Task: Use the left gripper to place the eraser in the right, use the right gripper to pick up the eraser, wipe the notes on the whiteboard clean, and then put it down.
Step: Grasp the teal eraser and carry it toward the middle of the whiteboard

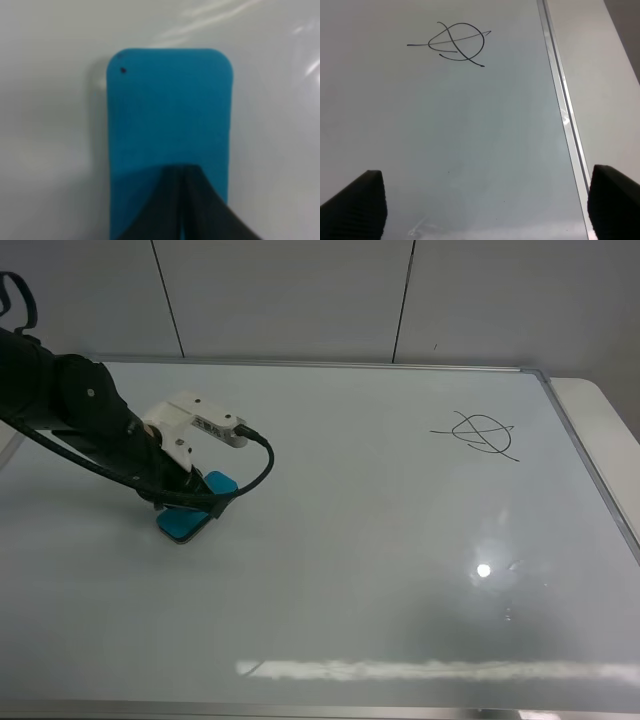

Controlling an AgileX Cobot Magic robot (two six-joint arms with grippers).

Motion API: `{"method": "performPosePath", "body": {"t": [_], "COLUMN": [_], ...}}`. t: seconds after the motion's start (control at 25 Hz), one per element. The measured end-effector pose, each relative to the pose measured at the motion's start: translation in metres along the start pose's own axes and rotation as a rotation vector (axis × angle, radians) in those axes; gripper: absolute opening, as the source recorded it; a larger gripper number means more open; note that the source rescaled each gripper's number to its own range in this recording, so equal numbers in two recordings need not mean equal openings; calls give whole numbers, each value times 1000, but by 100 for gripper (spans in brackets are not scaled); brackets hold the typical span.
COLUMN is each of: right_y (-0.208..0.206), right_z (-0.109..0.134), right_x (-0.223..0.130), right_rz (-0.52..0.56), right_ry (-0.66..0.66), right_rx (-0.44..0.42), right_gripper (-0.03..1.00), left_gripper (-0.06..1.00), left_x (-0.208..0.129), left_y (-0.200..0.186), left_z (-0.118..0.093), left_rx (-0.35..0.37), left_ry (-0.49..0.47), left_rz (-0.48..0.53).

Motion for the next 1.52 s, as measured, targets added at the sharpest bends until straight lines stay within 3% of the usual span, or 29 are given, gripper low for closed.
{"method": "performPosePath", "body": {"t": [0.24,0.28,0.32,0.36,0.4,0.48,0.52,0.8,1.0,1.28,1.52], "right_y": [0,0,0,0,0,0,0,0,0,0,0], "right_z": [0,0,0,0,0,0,0,0,0,0,0], "right_x": [0,0,0,0,0,0,0,0,0,0,0], "right_rz": [0,0,0,0,0,0,0,0,0,0,0], "right_ry": [0,0,0,0,0,0,0,0,0,0,0], "right_rx": [0,0,0,0,0,0,0,0,0,0,0], "right_gripper": [60,60,60,60,60,60,60,60,60,60,60], "left_gripper": [0,0,0,0,0,0,0,0,0,0,0], "left_x": [27,36,36,44,44,52,60,92,105,104,103], "left_y": [14,19,19,23,23,28,32,41,38,32,33], "left_z": [-58,-80,-80,-99,-99,-118,-137,-182,-193,-184,-176], "left_rx": [-82,-112,-112,-137,-137,-162,-185,-241,-246,-145,-74], "left_ry": [96,131,131,159,159,183,211,258,284,332,337], "left_rz": [6,15,15,23,23,28,35,0,11,110,130]}}
Point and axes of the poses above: a point on each arm's last joint axis where the gripper is mounted, y pointing out along that axis toward the gripper, z along the wrist's bending axis when the last joint is at zero, x = y × z, the point moved 2 cm from there along y, pointing out along that axis toward the gripper, and after that the axes turned 5 degrees about -y, right-handed, at the moved point
